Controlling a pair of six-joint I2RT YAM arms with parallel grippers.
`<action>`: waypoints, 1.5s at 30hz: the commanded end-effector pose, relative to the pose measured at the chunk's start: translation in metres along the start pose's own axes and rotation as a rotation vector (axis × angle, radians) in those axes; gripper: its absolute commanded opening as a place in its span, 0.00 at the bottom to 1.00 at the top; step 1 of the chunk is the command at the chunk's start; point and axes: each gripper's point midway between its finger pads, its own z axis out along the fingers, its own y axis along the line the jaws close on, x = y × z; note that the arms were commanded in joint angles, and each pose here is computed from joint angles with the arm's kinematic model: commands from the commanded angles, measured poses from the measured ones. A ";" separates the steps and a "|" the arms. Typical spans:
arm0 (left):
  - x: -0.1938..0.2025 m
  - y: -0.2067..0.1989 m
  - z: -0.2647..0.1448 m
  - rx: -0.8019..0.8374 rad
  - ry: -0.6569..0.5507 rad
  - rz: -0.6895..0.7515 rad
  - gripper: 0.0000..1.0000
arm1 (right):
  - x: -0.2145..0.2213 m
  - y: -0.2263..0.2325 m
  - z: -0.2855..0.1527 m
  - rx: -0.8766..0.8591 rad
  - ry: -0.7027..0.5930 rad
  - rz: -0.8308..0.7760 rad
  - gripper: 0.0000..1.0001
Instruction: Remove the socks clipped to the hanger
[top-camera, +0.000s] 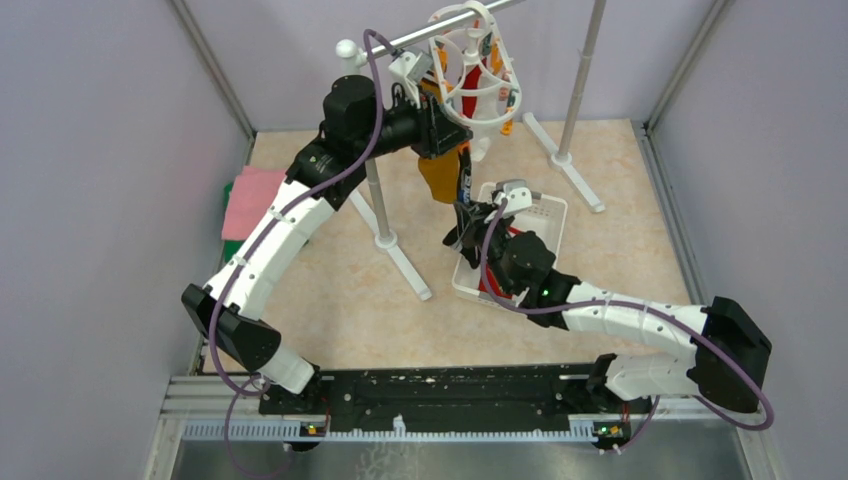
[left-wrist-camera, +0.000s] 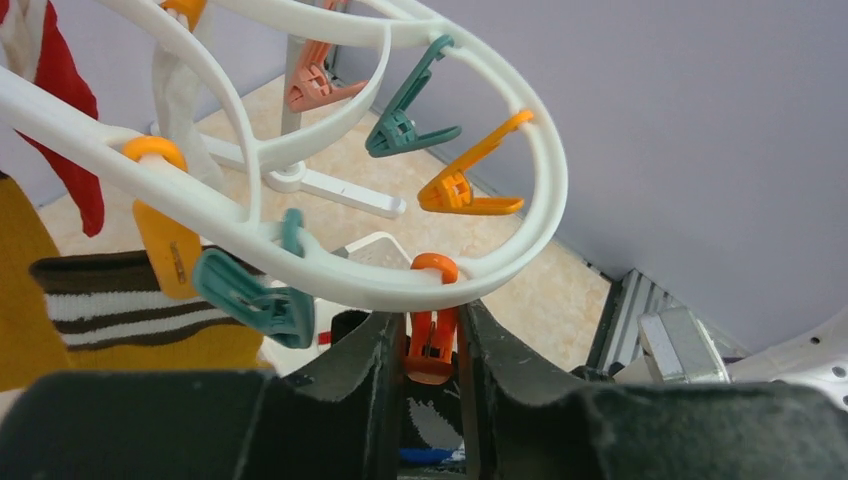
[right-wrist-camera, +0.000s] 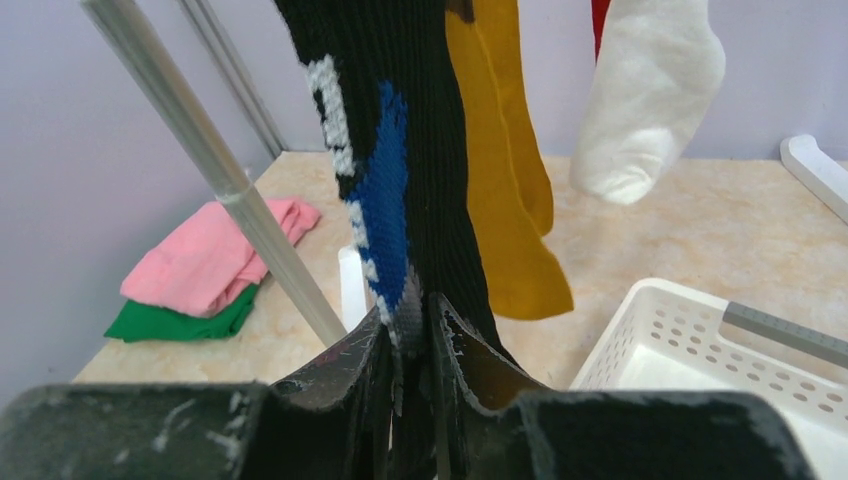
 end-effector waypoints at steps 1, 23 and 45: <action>-0.021 -0.012 -0.007 0.015 -0.054 0.024 0.51 | -0.008 0.003 -0.008 -0.029 -0.017 0.044 0.18; 0.139 -0.017 -0.078 0.151 0.259 0.101 0.99 | -0.061 0.023 -0.022 -0.251 -0.034 0.321 0.19; 0.214 0.006 -0.065 0.032 0.355 0.066 0.82 | -0.065 0.043 0.006 -0.210 0.010 0.463 0.17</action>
